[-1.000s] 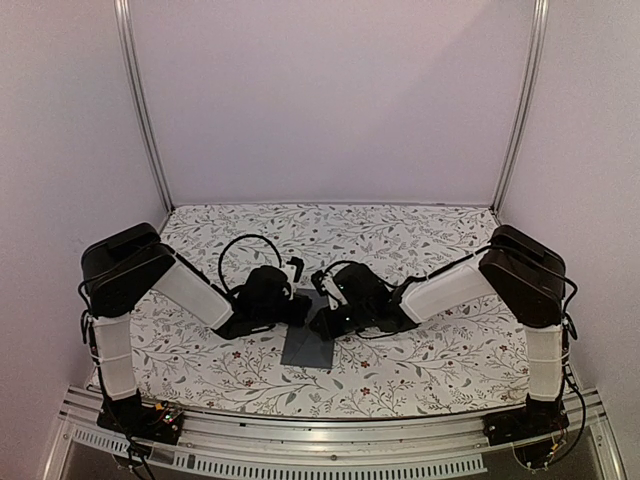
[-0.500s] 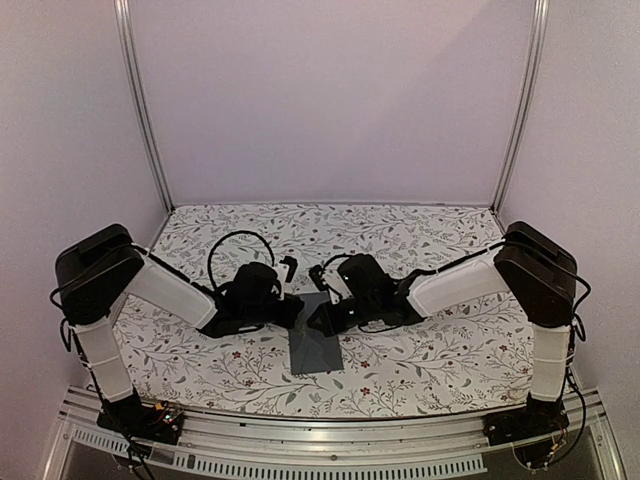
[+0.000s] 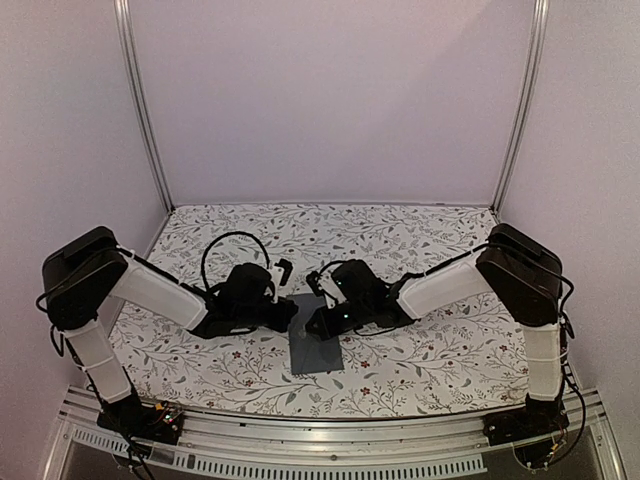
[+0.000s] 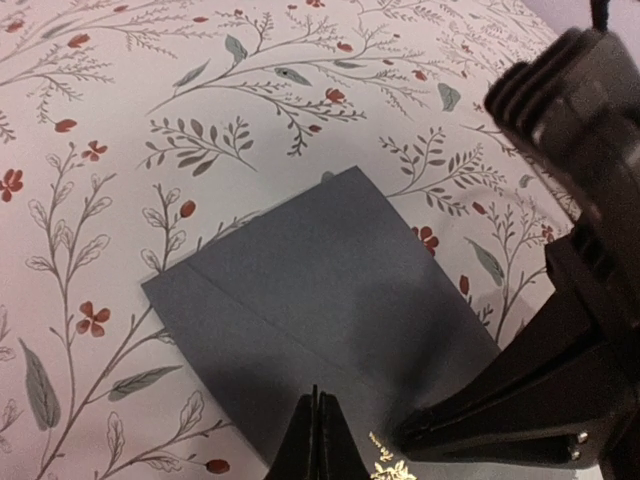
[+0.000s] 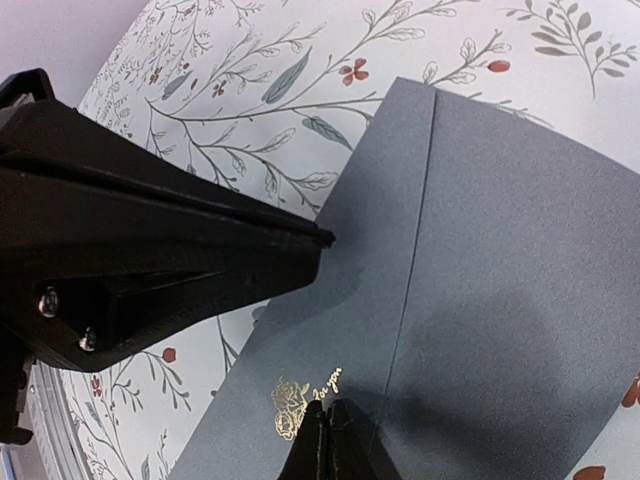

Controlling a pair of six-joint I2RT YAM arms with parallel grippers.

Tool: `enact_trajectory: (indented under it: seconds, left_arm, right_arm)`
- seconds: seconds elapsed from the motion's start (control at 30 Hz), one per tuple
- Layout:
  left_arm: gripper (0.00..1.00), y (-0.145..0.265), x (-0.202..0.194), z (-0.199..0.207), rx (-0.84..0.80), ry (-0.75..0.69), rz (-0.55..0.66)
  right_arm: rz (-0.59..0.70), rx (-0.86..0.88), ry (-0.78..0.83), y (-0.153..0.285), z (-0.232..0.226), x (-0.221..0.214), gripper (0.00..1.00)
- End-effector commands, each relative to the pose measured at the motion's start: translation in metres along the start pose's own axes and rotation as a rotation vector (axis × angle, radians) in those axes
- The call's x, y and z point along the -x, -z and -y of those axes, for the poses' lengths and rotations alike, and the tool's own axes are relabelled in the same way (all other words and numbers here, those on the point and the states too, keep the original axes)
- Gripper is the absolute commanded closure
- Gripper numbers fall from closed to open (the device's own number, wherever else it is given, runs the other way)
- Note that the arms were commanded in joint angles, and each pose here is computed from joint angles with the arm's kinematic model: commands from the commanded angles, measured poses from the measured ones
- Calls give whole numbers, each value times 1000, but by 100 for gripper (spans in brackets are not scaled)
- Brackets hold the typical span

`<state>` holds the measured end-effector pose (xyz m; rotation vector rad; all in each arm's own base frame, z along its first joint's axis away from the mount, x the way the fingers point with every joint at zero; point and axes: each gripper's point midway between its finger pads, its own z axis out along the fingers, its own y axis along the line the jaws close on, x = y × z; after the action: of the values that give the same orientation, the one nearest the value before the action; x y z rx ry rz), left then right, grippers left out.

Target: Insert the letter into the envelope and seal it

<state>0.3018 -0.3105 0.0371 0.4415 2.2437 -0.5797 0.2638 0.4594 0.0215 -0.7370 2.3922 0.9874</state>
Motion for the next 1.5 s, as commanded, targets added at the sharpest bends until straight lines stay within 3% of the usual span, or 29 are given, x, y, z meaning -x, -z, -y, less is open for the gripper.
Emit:
enact_trajectory:
  seconds: [0.0, 0.63, 1.1, 1.47]
  left_arm:
    - [100, -12, -10, 3, -33, 1, -39]
    - [100, -32, -25, -16, 14, 11, -80]
    - [100, -32, -24, -21, 24, 15, -80]
    - [100, -29, -22, -18, 11, 21, -75]
  right_arm:
    - [7, -50, -13, -8, 15, 1, 99]
    - [-32, -100, -56, -2, 34, -30, 100]
    - [-7, -135, -69, 21, 33, -28, 100]
    - [32, -90, 45, 15, -32, 14, 98]
